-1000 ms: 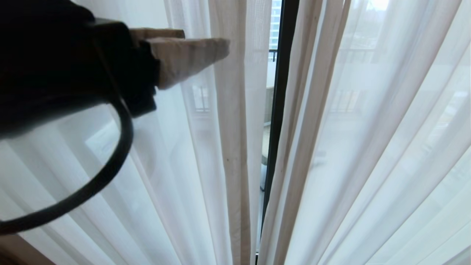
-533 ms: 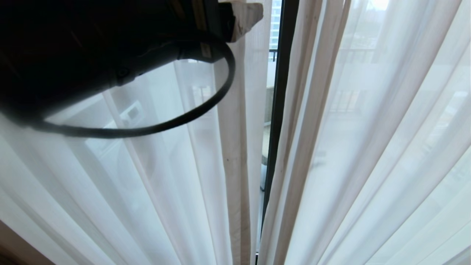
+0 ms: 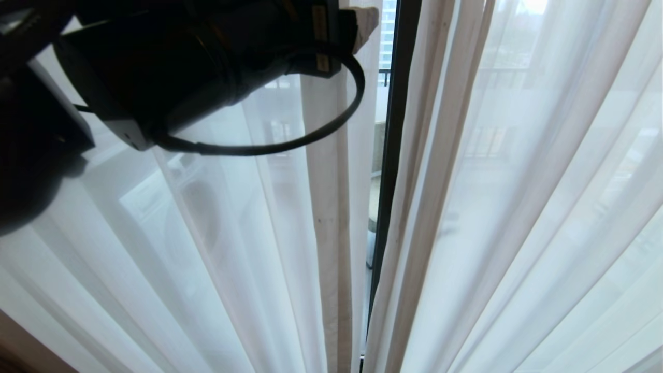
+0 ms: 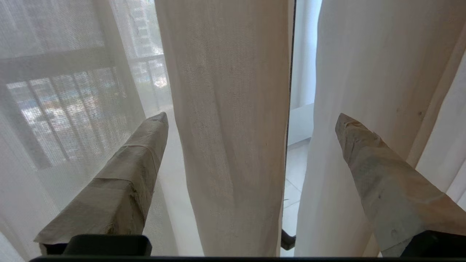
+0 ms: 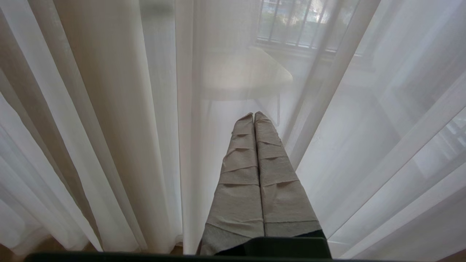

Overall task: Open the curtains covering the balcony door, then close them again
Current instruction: Pull the inner curtains open on both sides

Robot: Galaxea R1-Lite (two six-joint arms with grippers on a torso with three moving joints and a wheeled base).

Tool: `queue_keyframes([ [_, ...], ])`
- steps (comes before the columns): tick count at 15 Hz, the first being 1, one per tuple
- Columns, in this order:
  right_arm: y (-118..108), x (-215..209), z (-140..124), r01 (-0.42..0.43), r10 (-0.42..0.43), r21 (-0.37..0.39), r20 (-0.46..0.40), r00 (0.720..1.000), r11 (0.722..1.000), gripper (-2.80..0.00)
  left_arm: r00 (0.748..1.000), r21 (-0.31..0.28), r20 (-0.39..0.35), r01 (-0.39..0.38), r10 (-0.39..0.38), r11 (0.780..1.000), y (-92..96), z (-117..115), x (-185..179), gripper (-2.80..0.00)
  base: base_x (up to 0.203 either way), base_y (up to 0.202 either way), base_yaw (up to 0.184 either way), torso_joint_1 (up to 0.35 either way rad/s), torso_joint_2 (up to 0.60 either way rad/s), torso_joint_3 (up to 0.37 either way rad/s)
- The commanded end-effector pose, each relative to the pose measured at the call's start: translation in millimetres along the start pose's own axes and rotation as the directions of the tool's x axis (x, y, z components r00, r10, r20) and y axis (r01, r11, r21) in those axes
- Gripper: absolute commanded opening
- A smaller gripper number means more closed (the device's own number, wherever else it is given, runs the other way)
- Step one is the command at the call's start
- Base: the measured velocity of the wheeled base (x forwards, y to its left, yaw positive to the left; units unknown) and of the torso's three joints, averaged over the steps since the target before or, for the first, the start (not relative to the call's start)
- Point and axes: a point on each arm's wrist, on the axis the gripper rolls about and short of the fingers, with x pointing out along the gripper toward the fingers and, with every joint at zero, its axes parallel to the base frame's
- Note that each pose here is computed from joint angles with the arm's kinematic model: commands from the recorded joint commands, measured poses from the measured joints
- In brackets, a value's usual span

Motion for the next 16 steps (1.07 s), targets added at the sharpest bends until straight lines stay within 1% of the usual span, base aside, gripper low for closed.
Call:
queue_keyframes([
  [1,0.0,-0.1,0.3,0.000,0.000,-0.001,0.002,1.000,1.000,-2.80,1.000,0.008,-0.008,-0.023,0.023,1.000,4.4,-5.0,5.8,0.00,0.000,0.000,0.000,0.000,0.00,0.000],
  [2,0.0,-0.1,0.3,0.000,0.000,-0.001,0.002,1.000,1.000,-2.80,1.000,0.010,-0.005,-0.026,0.026,1.000,5.2,-5.1,6.1,-2.80,0.000,0.000,0.000,0.000,0.00,0.000],
  [4,0.0,-0.1,0.2,-0.001,0.001,-0.001,0.001,1.000,1.000,-2.80,1.000,0.002,0.011,-0.029,0.029,1.000,6.4,-4.2,7.1,-2.80,0.000,0.000,0.000,0.000,0.00,0.000],
  [7,0.0,0.0,0.0,-0.001,0.001,-0.001,0.000,1.000,1.000,-2.80,0.999,0.005,0.007,-0.033,0.033,0.999,7.1,-6.2,8.1,-2.80,0.000,0.000,0.000,0.000,0.00,0.000],
  [11,0.0,0.0,-0.1,-0.001,0.001,-0.001,0.000,1.000,1.000,-2.80,0.998,0.011,0.013,-0.059,0.059,0.998,15.4,-4.4,7.8,-2.80,0.000,0.000,0.000,0.000,0.00,0.000],
  [16,0.0,-0.1,0.1,-0.001,0.001,-0.001,0.001,1.000,1.000,-2.80,0.998,0.009,0.020,-0.066,0.066,0.998,17.6,-1.7,5.6,-2.80,0.000,0.000,0.000,0.000,0.00,0.000],
])
